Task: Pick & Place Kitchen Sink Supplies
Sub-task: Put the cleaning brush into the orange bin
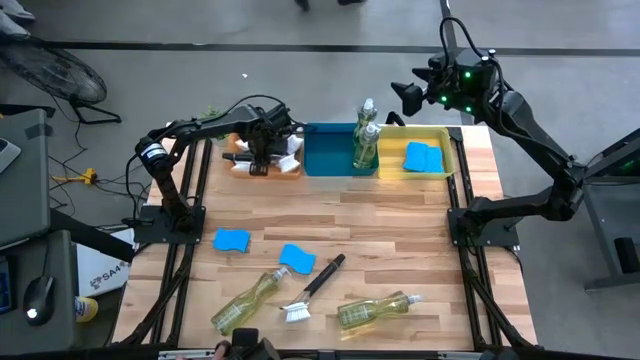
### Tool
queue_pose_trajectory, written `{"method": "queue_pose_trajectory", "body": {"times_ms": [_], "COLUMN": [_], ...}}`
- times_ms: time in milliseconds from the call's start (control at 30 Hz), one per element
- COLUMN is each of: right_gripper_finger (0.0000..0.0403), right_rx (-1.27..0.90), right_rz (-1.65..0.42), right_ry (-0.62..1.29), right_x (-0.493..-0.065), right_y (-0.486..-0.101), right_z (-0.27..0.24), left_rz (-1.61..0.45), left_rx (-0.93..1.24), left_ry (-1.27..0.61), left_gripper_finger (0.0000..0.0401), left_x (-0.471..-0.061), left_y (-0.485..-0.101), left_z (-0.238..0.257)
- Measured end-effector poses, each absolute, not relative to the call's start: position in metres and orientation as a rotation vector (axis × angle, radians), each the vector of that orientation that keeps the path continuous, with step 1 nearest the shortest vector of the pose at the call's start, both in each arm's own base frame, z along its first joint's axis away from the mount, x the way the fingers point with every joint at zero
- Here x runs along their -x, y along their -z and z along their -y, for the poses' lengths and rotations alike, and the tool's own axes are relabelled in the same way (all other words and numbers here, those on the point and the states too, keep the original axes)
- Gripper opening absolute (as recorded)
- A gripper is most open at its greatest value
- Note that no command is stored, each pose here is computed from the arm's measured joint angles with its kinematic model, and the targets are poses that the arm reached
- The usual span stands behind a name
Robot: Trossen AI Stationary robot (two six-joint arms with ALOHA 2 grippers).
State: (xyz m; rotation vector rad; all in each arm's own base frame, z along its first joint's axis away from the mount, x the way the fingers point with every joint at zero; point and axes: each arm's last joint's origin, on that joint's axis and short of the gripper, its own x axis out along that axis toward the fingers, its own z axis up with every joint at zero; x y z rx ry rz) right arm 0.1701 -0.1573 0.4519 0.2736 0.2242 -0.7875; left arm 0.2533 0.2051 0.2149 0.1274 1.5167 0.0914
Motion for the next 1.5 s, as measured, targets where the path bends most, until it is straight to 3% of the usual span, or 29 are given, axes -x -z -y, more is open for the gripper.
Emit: {"method": "queue_pose_trajectory", "body": {"times_ms": [267, 433, 1033, 1500], "right_gripper_finger": [0.0385, 0.0385, 0.0385, 0.0385], "right_rx": [-0.269, -0.256, -0.182, -0.11], "right_rz": [-0.278, -0.289, -0.325, -0.397], "right_ry": [0.764, 0.753, 0.529, 0.474], "right_x": [-0.169, -0.169, -0.171, -0.146], "right_y": [-0.448, -0.447, -0.447, -0.451], "right_z": [0.156, 0.156, 0.149, 0.125], "left_rz": [-1.516, -1.508, -1.367, -1.268], "left_rx": [-0.087, -0.031, 0.216, 0.352], "left_ry": [-0.13, -0.213, -0.378, -0.407], "left_gripper_finger": [0.026, 0.0295, 0.0271, 0.0268], "left_x": [-0.255, -0.257, -0.298, -0.332], "left_y": [-0.224, -0.242, -0.323, -0.331], "left_z": [-0.206, -0.209, -0.147, -0.055]}}
